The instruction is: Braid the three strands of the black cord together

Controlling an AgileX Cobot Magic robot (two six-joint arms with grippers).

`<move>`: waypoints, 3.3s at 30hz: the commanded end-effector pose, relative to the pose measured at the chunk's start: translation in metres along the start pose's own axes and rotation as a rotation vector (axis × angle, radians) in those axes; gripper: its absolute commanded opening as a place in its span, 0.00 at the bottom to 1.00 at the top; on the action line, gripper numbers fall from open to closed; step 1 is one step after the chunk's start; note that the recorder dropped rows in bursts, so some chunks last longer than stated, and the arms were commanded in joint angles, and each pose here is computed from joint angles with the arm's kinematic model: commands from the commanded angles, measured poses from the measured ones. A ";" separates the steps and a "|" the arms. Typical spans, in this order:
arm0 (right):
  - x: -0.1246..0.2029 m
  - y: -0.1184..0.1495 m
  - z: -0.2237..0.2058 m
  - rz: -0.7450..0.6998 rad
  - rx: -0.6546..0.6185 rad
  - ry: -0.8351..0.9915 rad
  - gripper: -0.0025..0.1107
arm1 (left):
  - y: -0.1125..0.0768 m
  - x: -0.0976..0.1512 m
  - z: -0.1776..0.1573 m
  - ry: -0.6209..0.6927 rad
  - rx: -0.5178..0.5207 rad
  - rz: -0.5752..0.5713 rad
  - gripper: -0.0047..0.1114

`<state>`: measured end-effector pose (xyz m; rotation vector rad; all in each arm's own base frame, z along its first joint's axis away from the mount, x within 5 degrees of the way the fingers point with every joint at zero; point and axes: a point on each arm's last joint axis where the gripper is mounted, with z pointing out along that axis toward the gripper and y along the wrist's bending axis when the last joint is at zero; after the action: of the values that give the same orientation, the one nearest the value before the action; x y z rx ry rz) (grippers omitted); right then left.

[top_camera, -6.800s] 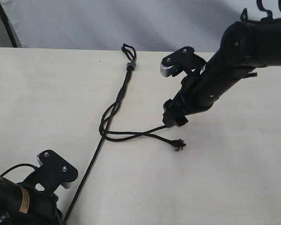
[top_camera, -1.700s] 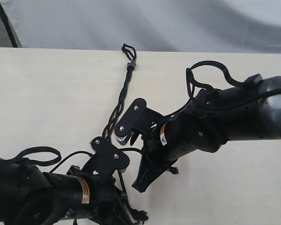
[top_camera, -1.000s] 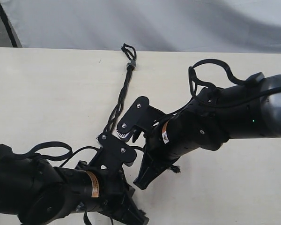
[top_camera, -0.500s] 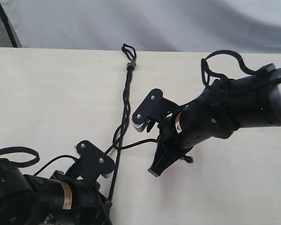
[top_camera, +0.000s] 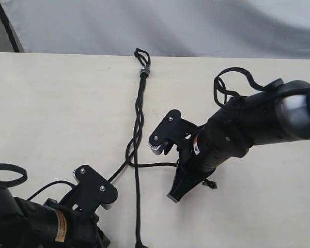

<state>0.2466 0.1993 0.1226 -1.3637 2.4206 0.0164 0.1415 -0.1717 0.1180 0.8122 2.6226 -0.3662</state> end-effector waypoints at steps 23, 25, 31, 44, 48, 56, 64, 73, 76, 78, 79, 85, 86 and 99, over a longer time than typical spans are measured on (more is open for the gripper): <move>-0.005 -0.013 -0.111 0.123 0.103 -0.243 0.60 | -0.007 -0.012 -0.005 0.027 0.017 0.005 0.04; 0.005 -0.010 -0.132 0.147 0.118 -0.311 0.60 | -0.011 -0.025 -0.008 0.010 0.029 0.007 0.04; 0.057 0.008 -0.146 0.248 0.105 -0.352 0.60 | -0.022 -0.057 -0.017 -0.063 0.058 0.019 0.04; 0.100 0.029 -0.144 0.255 0.107 -0.607 0.60 | -0.030 -0.076 0.009 0.096 0.050 0.024 0.52; 0.100 0.029 -0.144 0.255 0.107 -0.607 0.60 | -0.031 -0.077 0.021 0.149 0.046 0.016 0.53; 0.100 0.029 -0.144 0.255 0.107 -0.607 0.60 | -0.028 -0.063 0.043 0.271 0.021 0.012 0.40; 0.099 0.029 -0.144 0.255 0.107 -0.610 0.60 | -0.025 -0.063 0.035 0.293 -0.003 0.089 0.04; 0.099 0.029 -0.144 0.255 0.107 -0.610 0.60 | -0.010 -0.077 -0.014 0.212 -0.169 0.413 0.04; 0.099 0.029 -0.144 0.255 0.107 -0.610 0.60 | -0.003 -0.079 -0.016 0.213 -0.232 0.508 0.04; 0.099 0.029 -0.144 0.255 0.107 -0.610 0.60 | 0.002 -0.078 -0.015 0.216 -0.268 0.559 0.04; 0.099 0.029 -0.144 0.255 0.107 -0.610 0.60 | 0.006 -0.078 -0.015 0.221 -0.282 0.563 0.04; 0.099 0.029 -0.144 0.254 0.107 -0.613 0.60 | 0.036 -0.074 -0.011 0.201 -0.324 0.541 0.04; 0.099 0.029 -0.144 0.254 0.107 -0.613 0.60 | 0.040 -0.073 -0.010 0.188 -0.319 0.530 0.04; 0.099 0.029 -0.144 0.254 0.107 -0.613 0.60 | 0.060 -0.055 0.000 0.112 -0.262 0.481 0.04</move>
<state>0.1319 0.1076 0.2202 -0.8372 2.0274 0.3190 0.2207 -0.1516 0.1345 1.3638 2.3985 0.1823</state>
